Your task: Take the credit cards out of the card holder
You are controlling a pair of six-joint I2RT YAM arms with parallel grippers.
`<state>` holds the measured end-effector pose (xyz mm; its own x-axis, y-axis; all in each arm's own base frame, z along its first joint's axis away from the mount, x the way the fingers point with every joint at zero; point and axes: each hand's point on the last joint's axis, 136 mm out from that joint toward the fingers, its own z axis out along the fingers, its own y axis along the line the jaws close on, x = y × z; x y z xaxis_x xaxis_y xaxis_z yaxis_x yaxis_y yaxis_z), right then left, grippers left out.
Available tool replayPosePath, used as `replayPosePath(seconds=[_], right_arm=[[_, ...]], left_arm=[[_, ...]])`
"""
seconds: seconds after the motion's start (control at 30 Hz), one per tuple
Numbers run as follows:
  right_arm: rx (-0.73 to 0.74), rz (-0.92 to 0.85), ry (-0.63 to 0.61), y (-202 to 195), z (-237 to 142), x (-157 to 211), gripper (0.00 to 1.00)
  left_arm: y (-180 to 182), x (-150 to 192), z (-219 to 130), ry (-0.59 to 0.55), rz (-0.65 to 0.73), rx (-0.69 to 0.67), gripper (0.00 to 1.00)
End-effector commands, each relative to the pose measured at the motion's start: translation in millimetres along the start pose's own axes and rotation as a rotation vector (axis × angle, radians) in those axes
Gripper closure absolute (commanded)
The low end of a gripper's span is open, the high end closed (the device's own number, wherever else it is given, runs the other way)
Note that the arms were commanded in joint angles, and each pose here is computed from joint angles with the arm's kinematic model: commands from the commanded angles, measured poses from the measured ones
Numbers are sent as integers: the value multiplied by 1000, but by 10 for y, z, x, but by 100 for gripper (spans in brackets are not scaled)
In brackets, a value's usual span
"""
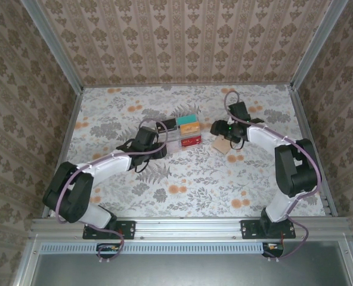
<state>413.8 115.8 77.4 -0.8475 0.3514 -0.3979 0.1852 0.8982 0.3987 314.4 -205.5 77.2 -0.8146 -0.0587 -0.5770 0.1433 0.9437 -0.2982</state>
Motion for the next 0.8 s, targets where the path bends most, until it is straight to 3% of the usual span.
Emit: replayPosePath(seconds=[0.0, 0.13, 0.33, 0.63, 0.77], right_arm=[[103, -1, 26, -265, 91, -127, 24], [138, 3, 49, -365, 263, -255, 21], [144, 22, 130, -394, 387, -132, 20], [54, 23, 217, -238, 53, 344, 23], [-53, 28, 220, -5, -83, 647, 25]], left_arm=[[77, 31, -72, 6, -33, -12, 44], [93, 11, -100, -3, -52, -9, 41], [106, 17, -125, -6, -72, -5, 32], [224, -53, -218, -58, -93, -59, 10], [278, -61, -238, -81, -121, -78, 0]])
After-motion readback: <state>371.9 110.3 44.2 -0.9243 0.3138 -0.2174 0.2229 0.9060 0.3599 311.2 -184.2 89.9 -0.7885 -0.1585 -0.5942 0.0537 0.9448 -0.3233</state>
